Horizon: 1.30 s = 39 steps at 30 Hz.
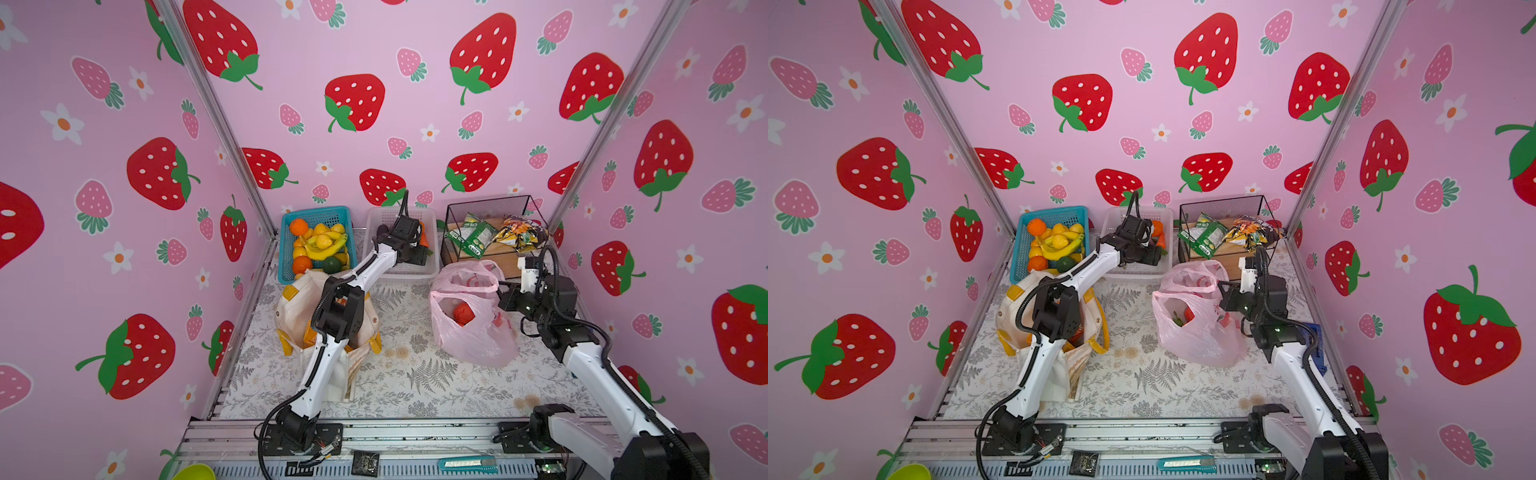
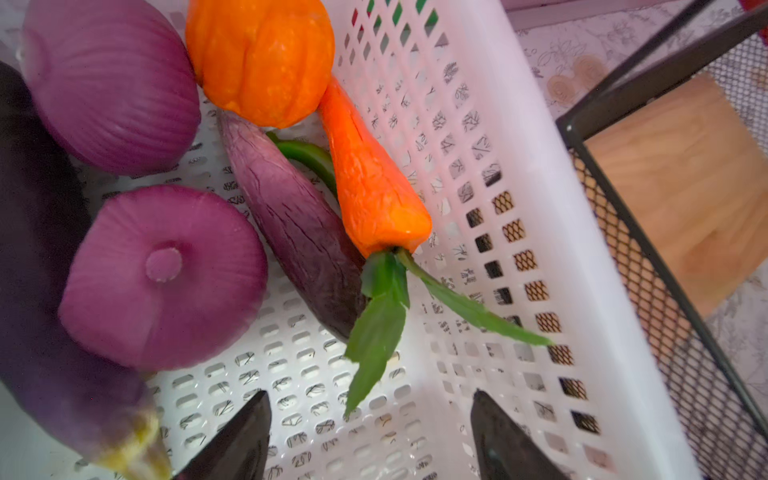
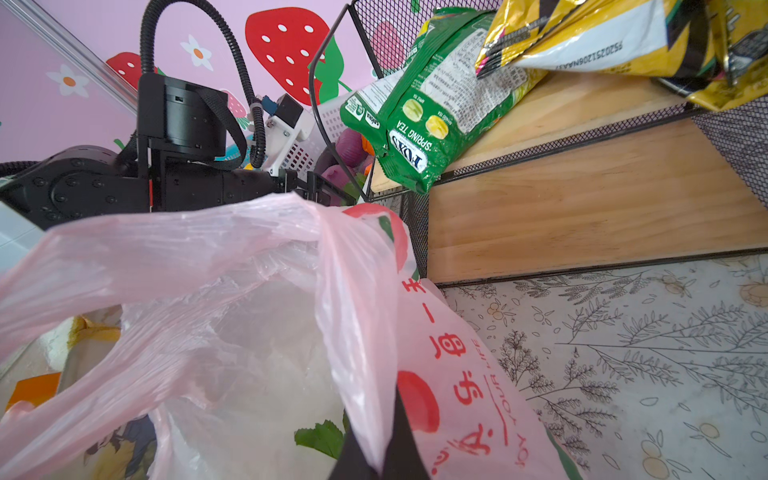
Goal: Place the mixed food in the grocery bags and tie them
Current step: 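Grasp the red onion in the white basket with the left gripper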
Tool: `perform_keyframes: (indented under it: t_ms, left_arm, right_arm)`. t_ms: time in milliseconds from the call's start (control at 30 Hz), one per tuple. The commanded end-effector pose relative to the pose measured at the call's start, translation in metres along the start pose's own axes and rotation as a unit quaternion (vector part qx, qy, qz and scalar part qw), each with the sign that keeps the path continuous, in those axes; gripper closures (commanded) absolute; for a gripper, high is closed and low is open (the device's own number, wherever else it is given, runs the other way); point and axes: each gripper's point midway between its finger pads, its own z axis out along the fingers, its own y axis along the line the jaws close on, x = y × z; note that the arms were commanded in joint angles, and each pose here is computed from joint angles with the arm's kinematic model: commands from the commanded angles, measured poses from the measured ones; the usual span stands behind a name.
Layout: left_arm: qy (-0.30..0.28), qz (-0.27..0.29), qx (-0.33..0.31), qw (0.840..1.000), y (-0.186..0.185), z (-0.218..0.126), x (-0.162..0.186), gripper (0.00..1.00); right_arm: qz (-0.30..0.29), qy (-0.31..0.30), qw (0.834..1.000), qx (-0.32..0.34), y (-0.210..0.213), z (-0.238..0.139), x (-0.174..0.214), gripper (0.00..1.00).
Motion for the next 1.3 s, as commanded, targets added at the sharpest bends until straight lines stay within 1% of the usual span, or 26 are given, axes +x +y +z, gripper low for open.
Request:
perform_keyframes:
  t_ms: [0, 200, 433, 700, 767, 800, 1100, 1200, 1267]
  left_arm:
    - [-0.027, 0.005, -0.030, 0.999, 0.010, -0.023, -0.024, 0.24]
    - [-0.048, 0.012, -0.075, 0.996, 0.036, -0.031, -0.036, 0.24]
    - [-0.052, 0.009, -0.110, 0.993, 0.067, -0.016, -0.041, 0.23]
    - [-0.051, 0.009, -0.082, 0.995, 0.073, 0.009, -0.042, 0.19]
    - [-0.059, 0.011, -0.078, 0.995, 0.071, 0.006, -0.048, 0.18]
    - [-0.045, 0.011, -0.078, 0.996, 0.074, 0.022, -0.036, 0.18]
    - [-0.027, 0.013, -0.068, 0.997, 0.076, 0.050, -0.018, 0.16]
    - [-0.033, 0.015, -0.067, 0.997, 0.074, 0.050, -0.021, 0.19]
    - [-0.034, 0.014, -0.068, 0.997, 0.076, 0.050, -0.021, 0.25]
  right_arm:
    - [-0.008, -0.001, 1.000, 0.000, -0.001, 0.000, 0.000, 1.00]
    - [-0.004, 0.005, 1.000, -0.006, -0.001, 0.004, 0.003, 1.00]
    - [-0.006, 0.007, 1.000, -0.004, -0.002, 0.005, 0.005, 1.00]
    - [-0.005, 0.009, 1.000, -0.001, -0.004, 0.005, 0.008, 1.00]
    - [-0.004, 0.009, 1.000, -0.001, -0.004, 0.005, 0.007, 1.00]
    - [-0.004, 0.009, 1.000, -0.002, -0.004, 0.005, 0.008, 1.00]
    - [-0.002, 0.009, 1.000, -0.002, -0.005, 0.005, 0.010, 1.00]
    - [-0.002, 0.009, 1.000, -0.003, -0.004, 0.005, 0.010, 1.00]
    - [-0.001, 0.009, 1.000, -0.004, -0.004, 0.006, 0.010, 1.00]
